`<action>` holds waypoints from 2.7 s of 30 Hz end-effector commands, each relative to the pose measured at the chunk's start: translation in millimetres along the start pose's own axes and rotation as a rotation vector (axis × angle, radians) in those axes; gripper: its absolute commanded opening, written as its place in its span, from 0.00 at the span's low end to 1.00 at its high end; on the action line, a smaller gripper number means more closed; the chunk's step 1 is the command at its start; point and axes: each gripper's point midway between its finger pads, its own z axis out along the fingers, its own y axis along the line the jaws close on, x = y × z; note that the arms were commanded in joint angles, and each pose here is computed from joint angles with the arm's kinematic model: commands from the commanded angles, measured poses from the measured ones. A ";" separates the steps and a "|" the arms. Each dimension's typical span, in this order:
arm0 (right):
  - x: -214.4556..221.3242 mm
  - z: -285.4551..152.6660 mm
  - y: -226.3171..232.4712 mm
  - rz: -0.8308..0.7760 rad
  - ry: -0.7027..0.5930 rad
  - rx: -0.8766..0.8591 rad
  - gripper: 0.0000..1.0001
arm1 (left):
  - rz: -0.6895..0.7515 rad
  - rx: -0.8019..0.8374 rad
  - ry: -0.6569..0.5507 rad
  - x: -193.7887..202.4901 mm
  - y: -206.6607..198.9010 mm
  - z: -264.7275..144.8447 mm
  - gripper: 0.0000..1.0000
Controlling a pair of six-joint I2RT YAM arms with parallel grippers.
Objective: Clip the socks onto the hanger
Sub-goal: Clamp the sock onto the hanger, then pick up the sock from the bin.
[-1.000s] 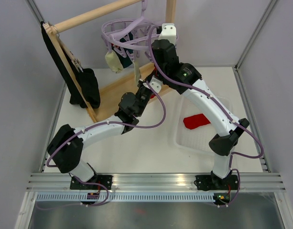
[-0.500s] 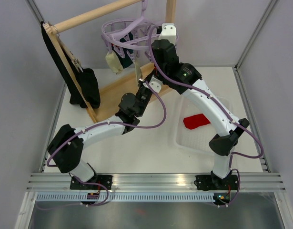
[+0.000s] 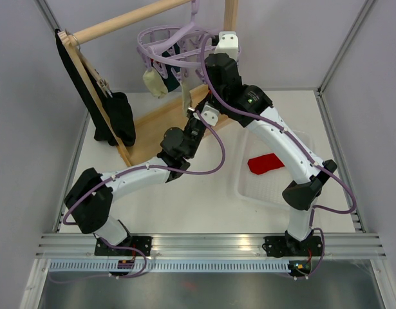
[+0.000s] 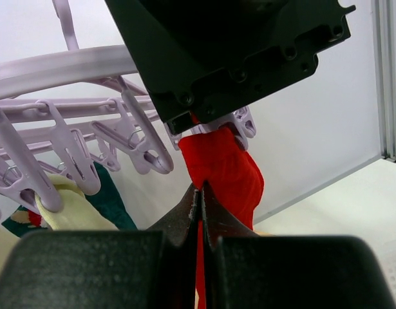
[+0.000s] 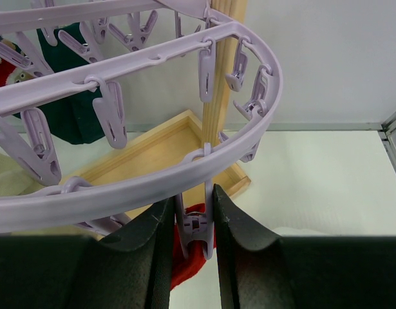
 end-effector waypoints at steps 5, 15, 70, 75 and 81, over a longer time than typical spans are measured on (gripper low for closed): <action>-11.7 -5.1 -12.2 0.056 -0.028 0.026 0.21 | -0.061 -0.051 -0.047 -18.5 7.4 5.3 0.02; -11.1 -12.7 -3.2 0.077 -0.018 -0.057 0.65 | -0.075 -0.068 -0.017 -12.4 9.8 2.8 0.25; 341.5 -10.5 -284.1 0.646 0.388 0.526 0.82 | -0.467 0.209 0.409 15.3 -6.4 -127.3 0.44; 349.9 -7.3 -287.5 0.651 0.393 0.540 0.81 | -0.468 0.205 0.415 17.9 -7.6 -125.6 0.44; 369.4 -3.0 -288.6 0.661 0.428 0.543 0.78 | -0.469 0.207 0.420 19.6 -9.8 -125.0 0.44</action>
